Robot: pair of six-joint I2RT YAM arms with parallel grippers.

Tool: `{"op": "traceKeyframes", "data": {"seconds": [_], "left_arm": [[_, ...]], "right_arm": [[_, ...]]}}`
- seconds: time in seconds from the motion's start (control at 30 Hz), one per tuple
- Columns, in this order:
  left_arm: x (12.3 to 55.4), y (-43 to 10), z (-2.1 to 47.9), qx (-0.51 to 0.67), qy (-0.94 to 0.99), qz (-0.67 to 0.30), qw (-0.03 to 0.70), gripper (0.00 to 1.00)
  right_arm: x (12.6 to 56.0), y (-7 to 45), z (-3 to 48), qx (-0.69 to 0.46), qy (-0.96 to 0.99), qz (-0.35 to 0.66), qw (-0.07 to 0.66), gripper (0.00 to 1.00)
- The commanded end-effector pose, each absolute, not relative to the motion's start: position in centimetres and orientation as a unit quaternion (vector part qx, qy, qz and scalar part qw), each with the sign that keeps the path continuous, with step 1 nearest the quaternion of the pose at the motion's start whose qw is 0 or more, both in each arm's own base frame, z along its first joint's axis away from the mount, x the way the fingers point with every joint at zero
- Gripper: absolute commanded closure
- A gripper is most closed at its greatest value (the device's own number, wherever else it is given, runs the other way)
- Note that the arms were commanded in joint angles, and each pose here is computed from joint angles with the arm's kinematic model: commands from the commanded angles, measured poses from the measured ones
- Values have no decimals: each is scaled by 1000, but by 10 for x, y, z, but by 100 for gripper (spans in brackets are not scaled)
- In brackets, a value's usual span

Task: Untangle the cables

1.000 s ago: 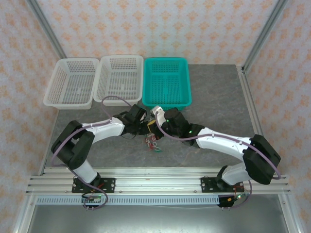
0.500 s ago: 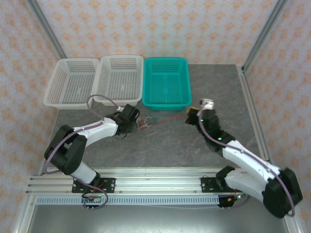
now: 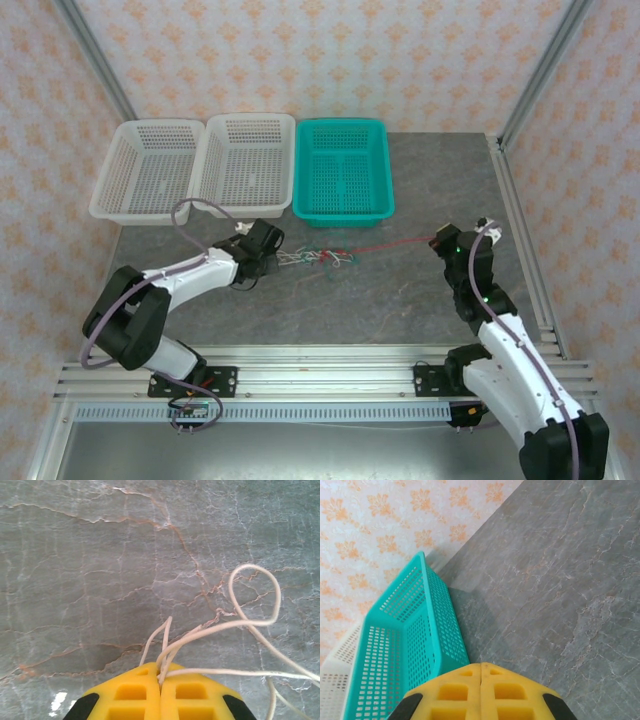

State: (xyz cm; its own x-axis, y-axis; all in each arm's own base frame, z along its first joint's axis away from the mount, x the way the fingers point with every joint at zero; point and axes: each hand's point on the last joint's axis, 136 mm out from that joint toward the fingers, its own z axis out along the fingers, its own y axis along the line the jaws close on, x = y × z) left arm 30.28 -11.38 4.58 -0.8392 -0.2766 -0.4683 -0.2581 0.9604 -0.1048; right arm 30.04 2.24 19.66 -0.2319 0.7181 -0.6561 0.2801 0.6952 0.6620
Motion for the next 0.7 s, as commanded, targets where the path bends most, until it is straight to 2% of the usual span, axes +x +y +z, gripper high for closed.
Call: {"op": "traceKeyframes", "data": {"seconds": [0.0, 0.1, 0.17, 0.23, 0.37, 0.5, 0.67], "left_arm": [[287, -88, 41, -143, 960, 26, 239, 100], [293, -124, 59, -90, 957, -38, 272, 98], [295, -144, 78, -53, 950, -62, 301, 85], [296, -152, 99, -33, 940, -80, 331, 67], [293, -154, 140, -7, 915, -115, 387, 50], [278, -176, 181, 86, 883, -173, 428, 47], [262, -221, 188, 261, 842, -213, 422, 44]], "right_arm": [[316, 43, 222, 288, 738, 278, 543, 100], [324, 105, 218, 173, 782, 348, 487, 100], [323, 140, 206, 107, 814, 362, 442, 100], [321, 164, 200, 64, 826, 385, 407, 100], [319, 188, 195, 15, 835, 408, 369, 100], [314, 196, 195, -39, 848, 391, 357, 100], [318, 193, 210, -89, 855, 349, 373, 100]]}}
